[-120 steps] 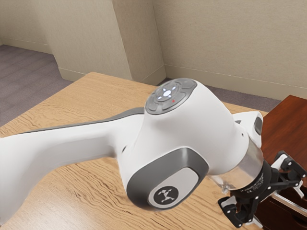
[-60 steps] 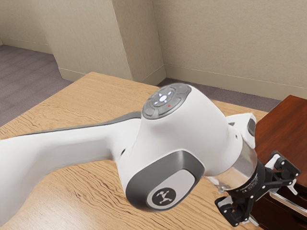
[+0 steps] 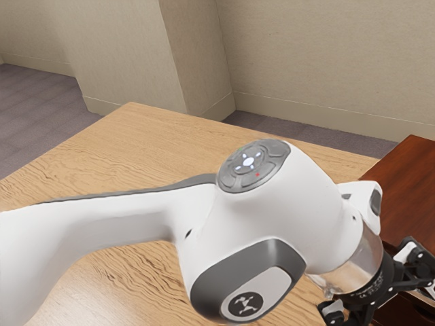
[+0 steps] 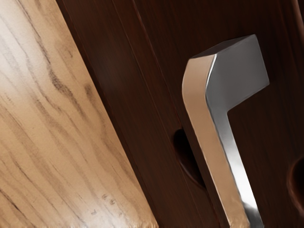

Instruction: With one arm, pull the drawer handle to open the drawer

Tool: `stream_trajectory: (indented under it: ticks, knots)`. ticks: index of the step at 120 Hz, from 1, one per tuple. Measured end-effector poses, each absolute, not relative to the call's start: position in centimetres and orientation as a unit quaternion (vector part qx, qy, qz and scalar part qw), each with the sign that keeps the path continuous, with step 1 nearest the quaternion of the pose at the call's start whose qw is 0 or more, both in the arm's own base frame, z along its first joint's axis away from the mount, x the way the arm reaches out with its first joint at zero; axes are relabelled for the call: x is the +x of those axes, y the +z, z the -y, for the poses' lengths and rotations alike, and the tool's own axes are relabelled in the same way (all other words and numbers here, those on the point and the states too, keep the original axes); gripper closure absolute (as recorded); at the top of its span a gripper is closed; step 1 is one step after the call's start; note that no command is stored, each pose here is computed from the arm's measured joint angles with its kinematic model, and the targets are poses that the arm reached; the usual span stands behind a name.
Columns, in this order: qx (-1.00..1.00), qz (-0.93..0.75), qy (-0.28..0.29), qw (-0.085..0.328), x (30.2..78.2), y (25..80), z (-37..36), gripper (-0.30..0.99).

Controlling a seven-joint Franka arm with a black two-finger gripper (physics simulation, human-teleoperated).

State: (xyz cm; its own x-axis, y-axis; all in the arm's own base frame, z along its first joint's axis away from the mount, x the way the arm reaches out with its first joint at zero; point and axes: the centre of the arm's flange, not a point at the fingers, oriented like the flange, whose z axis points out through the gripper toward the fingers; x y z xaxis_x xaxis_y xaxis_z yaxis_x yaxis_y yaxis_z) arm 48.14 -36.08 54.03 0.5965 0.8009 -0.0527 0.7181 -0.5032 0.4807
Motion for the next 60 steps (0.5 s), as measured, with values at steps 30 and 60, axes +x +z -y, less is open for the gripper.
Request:
stream_trajectory:
  ticks: [30, 60]
  knots:
    - [0.864, -0.434, 0.091, 0.239, 48.04, 54.25, 37.10, 0.00]
    - [0.863, -0.437, 0.092, 0.237, 48.25, 53.93, 36.85, 0.00]
